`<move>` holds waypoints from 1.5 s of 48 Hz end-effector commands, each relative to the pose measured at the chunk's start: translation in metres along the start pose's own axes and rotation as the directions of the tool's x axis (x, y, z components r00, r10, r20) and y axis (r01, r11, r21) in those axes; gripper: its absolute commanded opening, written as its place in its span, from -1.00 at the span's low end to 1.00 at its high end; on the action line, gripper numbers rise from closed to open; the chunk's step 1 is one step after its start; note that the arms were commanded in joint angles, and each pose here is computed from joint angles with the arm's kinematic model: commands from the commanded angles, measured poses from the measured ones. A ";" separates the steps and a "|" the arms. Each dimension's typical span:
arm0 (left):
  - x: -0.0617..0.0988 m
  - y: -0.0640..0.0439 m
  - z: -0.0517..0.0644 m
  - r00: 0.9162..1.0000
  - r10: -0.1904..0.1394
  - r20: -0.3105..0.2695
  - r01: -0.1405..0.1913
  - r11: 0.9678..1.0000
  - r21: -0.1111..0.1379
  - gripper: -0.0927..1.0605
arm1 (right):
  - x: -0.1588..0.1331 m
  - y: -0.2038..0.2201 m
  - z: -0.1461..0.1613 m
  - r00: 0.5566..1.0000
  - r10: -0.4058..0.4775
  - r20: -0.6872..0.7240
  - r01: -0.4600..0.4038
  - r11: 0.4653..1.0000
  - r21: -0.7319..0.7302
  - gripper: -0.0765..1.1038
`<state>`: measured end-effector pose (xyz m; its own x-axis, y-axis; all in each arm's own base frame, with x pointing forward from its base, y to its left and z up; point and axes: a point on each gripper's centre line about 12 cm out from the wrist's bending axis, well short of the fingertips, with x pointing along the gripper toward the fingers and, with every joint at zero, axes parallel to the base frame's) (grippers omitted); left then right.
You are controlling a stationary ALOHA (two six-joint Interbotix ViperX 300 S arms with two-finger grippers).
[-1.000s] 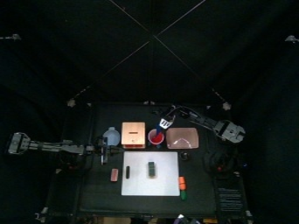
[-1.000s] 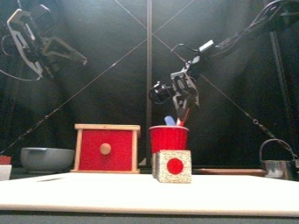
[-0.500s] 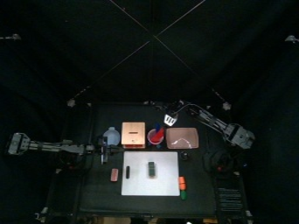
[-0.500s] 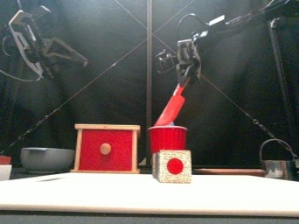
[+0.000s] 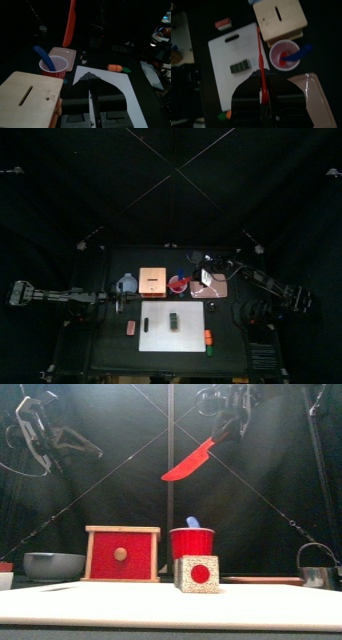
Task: Cut the sushi into 4 pieces with the knife
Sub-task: Grasp knife edge with left hand
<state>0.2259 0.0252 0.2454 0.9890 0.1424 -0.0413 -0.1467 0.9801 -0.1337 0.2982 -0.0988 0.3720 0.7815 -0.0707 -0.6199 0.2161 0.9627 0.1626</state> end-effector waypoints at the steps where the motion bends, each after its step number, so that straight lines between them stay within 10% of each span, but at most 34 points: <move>1: 0.002 0.001 0.009 0.999 0.004 0.033 -0.005 1.000 0.001 -0.31 | -0.002 0.009 -0.012 0.992 -0.016 0.123 0.022 0.999 -0.045 -0.54; 20: 0.007 -0.003 0.017 0.999 -0.011 0.045 0.010 1.000 0.008 -0.01 | 0.029 0.038 -0.071 0.951 0.024 0.307 0.035 0.982 -0.185 -0.54; 42: 0.041 -0.017 0.016 0.998 -0.056 -0.034 0.058 0.996 0.061 0.79 | 0.050 0.048 -0.096 0.889 0.052 0.454 0.050 0.977 -0.209 -0.54; 72: 0.086 -0.015 -0.007 0.990 -0.035 -0.139 0.049 0.994 0.097 0.73 | 0.059 0.064 -0.091 0.891 0.095 0.445 0.017 0.970 -0.242 -0.54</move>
<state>0.3030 0.0196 0.2261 0.9749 0.0833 -0.2066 -0.0929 0.9950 -0.0375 0.3016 -0.0184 0.2617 0.9668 -0.0877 -0.2400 0.0801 0.9959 -0.0411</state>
